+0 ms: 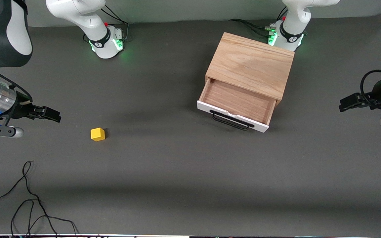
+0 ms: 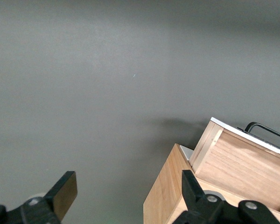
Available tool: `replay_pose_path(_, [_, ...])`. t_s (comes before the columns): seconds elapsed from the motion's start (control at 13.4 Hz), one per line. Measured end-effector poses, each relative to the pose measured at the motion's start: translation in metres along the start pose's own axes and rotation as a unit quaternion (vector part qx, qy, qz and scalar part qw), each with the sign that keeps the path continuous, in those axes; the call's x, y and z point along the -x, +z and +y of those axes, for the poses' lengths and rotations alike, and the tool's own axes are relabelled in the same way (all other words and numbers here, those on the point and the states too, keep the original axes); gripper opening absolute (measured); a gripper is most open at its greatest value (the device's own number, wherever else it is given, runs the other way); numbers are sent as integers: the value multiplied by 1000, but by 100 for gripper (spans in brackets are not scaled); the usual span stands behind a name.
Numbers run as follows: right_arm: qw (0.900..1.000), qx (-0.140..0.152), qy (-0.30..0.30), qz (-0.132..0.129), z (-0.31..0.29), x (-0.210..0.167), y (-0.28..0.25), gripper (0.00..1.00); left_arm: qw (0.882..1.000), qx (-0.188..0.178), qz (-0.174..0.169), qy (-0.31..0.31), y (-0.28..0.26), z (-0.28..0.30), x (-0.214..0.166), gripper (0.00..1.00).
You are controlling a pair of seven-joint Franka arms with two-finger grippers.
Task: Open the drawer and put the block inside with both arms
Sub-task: 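Move the right gripper over the yellow cube and lower it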
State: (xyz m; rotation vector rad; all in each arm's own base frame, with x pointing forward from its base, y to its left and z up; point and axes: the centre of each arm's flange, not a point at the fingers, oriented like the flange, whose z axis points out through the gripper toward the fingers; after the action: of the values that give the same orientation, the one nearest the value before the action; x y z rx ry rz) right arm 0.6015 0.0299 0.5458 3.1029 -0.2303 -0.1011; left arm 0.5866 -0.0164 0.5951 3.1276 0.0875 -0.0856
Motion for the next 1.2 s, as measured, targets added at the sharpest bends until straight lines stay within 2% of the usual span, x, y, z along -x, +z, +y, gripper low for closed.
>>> replay_pose_path(0.22, [1000,4,-24,-18,-1,-6,25,100,1000,2,8,8,-8,4,13,100])
replay_pose_path(0.45, [999,1,-37,-19,4,-11,50,100,1000,2,8,19,-7,16,16,100])
replay_pose_path(0.67, [998,0,-56,-14,7,-12,75,100,999,2,5,40,-4,19,17,100])
replay_pose_path(0.97, [996,-3,-94,9,9,-9,129,100,999,2,3,48,-2,17,17,100])
replay_pose_path(1.2, [994,-4,-107,2,14,3,155,100,999,2,3,50,-2,19,17,100])
